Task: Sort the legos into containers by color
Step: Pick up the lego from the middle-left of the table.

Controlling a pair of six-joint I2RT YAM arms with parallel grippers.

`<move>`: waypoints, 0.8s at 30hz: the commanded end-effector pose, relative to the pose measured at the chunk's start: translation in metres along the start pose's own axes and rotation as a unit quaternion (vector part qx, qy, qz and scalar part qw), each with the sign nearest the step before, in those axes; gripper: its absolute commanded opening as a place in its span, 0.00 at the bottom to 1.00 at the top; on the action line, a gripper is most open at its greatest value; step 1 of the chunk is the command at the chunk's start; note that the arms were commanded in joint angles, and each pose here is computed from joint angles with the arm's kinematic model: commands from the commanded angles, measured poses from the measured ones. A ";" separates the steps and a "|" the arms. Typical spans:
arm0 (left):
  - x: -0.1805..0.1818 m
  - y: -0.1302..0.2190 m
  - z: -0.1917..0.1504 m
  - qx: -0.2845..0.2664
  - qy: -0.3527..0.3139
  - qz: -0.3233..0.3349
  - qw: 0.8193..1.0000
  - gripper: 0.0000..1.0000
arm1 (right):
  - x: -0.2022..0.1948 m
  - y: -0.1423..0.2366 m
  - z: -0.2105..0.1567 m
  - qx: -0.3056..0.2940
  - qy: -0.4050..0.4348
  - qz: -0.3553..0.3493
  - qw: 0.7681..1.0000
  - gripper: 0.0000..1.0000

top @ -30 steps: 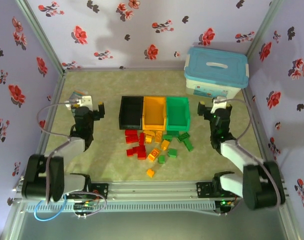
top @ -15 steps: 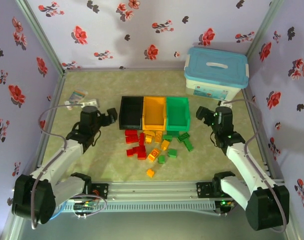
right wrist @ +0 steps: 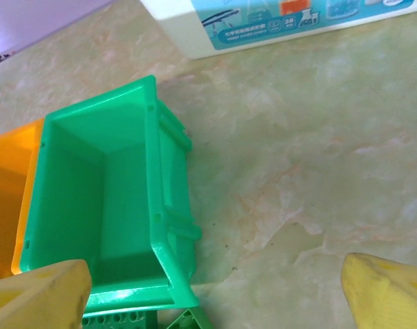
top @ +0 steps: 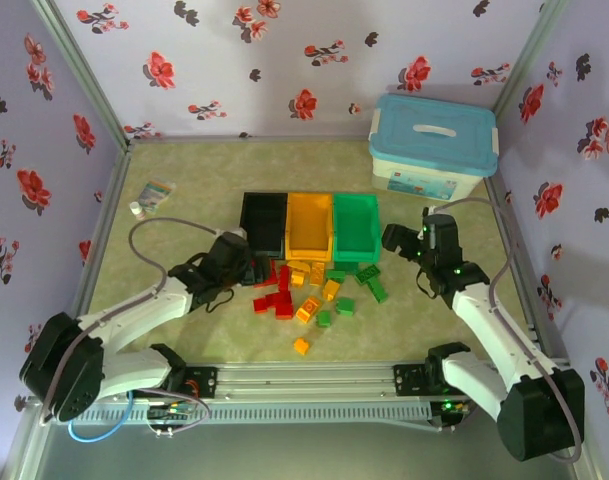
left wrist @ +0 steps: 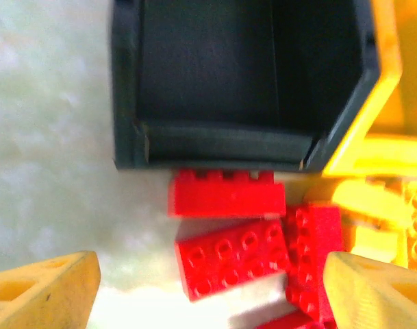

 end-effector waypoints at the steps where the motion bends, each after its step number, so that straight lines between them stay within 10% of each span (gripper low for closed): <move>1: -0.004 0.001 -0.020 0.039 0.013 0.019 0.999 0.83 | 0.000 -0.004 -0.011 0.022 -0.003 0.004 1.000 0.94; 24: 0.005 0.010 -0.087 0.086 0.033 0.028 0.995 0.70 | 0.000 -0.010 -0.023 0.038 -0.008 0.005 0.999 0.90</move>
Point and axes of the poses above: each hand's point on the last joint's axis, 136 mm out from that joint toward the fingers, its own y axis back along the fingers, its own x axis along the line the jaws close on, z = x × y, the point moved 4 cm from there along y, back along the fingers
